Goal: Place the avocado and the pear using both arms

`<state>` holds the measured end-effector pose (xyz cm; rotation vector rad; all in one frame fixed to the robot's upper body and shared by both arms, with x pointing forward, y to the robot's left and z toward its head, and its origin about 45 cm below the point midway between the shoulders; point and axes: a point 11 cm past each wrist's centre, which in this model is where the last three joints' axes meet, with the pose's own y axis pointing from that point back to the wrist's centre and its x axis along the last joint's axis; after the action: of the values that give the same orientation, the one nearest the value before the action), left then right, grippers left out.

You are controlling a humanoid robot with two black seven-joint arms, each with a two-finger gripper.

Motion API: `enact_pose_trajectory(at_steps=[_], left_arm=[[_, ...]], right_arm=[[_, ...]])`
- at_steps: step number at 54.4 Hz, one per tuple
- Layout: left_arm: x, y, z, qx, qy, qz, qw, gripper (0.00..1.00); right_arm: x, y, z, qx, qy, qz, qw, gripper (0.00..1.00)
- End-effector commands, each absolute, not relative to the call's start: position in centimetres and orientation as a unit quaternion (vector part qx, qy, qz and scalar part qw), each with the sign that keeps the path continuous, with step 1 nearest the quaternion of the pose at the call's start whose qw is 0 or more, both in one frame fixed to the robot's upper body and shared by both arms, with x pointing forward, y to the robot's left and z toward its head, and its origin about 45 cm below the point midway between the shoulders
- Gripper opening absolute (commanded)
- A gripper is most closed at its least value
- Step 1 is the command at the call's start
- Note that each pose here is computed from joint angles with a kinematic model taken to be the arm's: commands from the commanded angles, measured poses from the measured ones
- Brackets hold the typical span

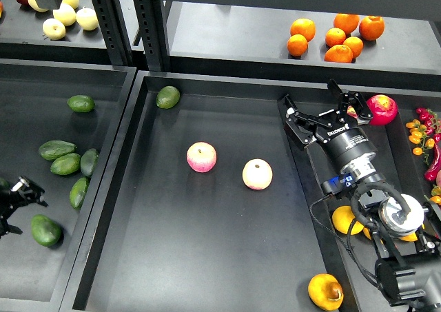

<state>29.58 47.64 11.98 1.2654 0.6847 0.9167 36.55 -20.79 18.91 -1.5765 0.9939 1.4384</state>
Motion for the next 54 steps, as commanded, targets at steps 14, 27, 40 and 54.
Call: enact_pose_trajectory(at_steps=[14, 27, 40, 54], left_arm=[[34.5, 47.7, 17.5, 0.455, 0.272, 0.483, 0.697, 0.99], [37.0, 46.8, 20.6, 0.388, 0.254, 0.511, 0.724, 0.99], [39.0, 45.6, 23.1, 0.325, 0.241, 0.525, 0.749, 0.99], [41.4, 41.2, 24.2, 0.229, 0.254, 0.510, 0.789, 0.99]], right_arm=[[36.6, -20.7, 18.9, -0.618, 0.390, 0.566, 0.381, 1.00], [36.5, -20.7, 18.7, -0.617, 0.391, 0.567, 0.380, 1.00], [36.4, -20.4, 18.6, -0.619, 0.388, 0.569, 0.377, 1.00], [36.0, -19.6, 18.1, -0.623, 0.383, 0.576, 0.365, 1.00]])
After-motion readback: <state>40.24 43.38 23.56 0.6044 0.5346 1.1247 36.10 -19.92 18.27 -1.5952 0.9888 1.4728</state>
